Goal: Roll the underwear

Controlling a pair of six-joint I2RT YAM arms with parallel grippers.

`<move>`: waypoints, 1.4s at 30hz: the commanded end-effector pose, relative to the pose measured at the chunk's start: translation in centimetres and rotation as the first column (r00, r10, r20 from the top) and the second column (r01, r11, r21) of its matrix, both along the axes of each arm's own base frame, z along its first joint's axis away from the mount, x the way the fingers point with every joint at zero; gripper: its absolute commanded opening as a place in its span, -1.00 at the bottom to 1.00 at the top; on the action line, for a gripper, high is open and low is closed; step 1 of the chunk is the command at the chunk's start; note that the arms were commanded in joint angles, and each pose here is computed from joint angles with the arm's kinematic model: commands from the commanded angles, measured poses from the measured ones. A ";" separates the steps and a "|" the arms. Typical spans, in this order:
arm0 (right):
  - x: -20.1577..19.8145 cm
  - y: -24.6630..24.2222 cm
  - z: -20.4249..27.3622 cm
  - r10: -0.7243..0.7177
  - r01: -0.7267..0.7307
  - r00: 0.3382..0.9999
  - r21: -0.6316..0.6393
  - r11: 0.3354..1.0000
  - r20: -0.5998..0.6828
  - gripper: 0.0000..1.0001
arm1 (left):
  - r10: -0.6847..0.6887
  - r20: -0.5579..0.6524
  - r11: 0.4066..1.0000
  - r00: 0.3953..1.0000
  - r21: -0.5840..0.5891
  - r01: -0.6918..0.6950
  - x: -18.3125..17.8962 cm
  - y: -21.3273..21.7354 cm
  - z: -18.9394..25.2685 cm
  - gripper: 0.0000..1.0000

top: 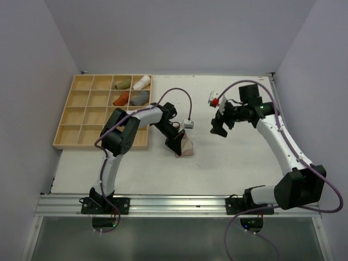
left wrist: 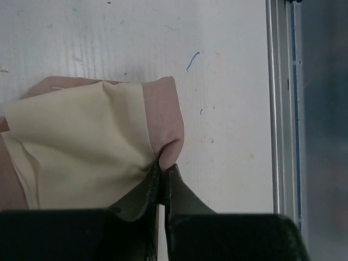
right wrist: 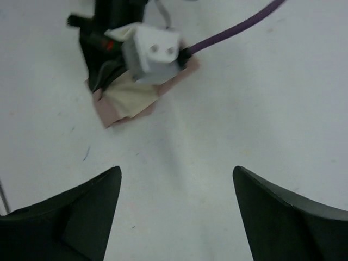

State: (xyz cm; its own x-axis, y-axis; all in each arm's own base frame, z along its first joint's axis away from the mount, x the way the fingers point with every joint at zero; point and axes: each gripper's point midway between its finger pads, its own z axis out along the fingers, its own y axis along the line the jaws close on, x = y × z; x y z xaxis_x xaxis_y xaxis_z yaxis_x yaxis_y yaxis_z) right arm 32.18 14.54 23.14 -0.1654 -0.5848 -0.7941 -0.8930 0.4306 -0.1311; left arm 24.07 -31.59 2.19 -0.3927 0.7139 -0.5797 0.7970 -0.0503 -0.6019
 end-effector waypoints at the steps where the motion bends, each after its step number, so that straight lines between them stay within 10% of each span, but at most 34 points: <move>1: -7.6 2.6 -5.0 0.320 -0.323 0.941 -0.013 0.946 -0.110 0.73 | -0.031 -0.047 0.985 0.998 0.168 0.038 -0.6 2.6 -4.2 -1.00; 10: -9.9 9.7 -12.3 0.596 -0.594 0.803 -0.070 0.801 0.013 0.33 | -0.055 -0.083 0.976 0.995 0.208 0.071 -0.3 3.2 -6.3 -0.93; 28: -5.4 11.2 -18.6 0.611 -0.558 0.776 -0.281 0.781 0.158 0.20 | -0.052 -0.063 0.976 0.997 0.210 0.064 -0.1 3.3 -6.7 -0.88; 37: -7.7 9.6 -21.4 0.755 -0.706 0.655 -0.369 0.604 -0.017 -0.49 | -0.012 0.011 0.984 1.000 0.179 0.010 2.0 2.3 -5.8 -0.66; 42: -6.7 10.5 -20.8 0.675 -0.721 0.693 -0.241 0.650 -0.252 -0.96 | 0.073 0.140 0.991 0.988 0.103 -0.087 5.2 1.0 -2.6 -0.35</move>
State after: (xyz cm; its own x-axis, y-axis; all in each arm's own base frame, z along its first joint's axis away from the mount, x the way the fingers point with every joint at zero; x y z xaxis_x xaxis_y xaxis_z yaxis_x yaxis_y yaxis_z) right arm 26.22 25.24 2.26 0.4248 -0.7242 -0.5432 -0.9023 -0.3874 -0.1892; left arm 24.38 -31.58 2.41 -0.5085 0.7136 -0.4819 0.6947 0.0094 -0.7192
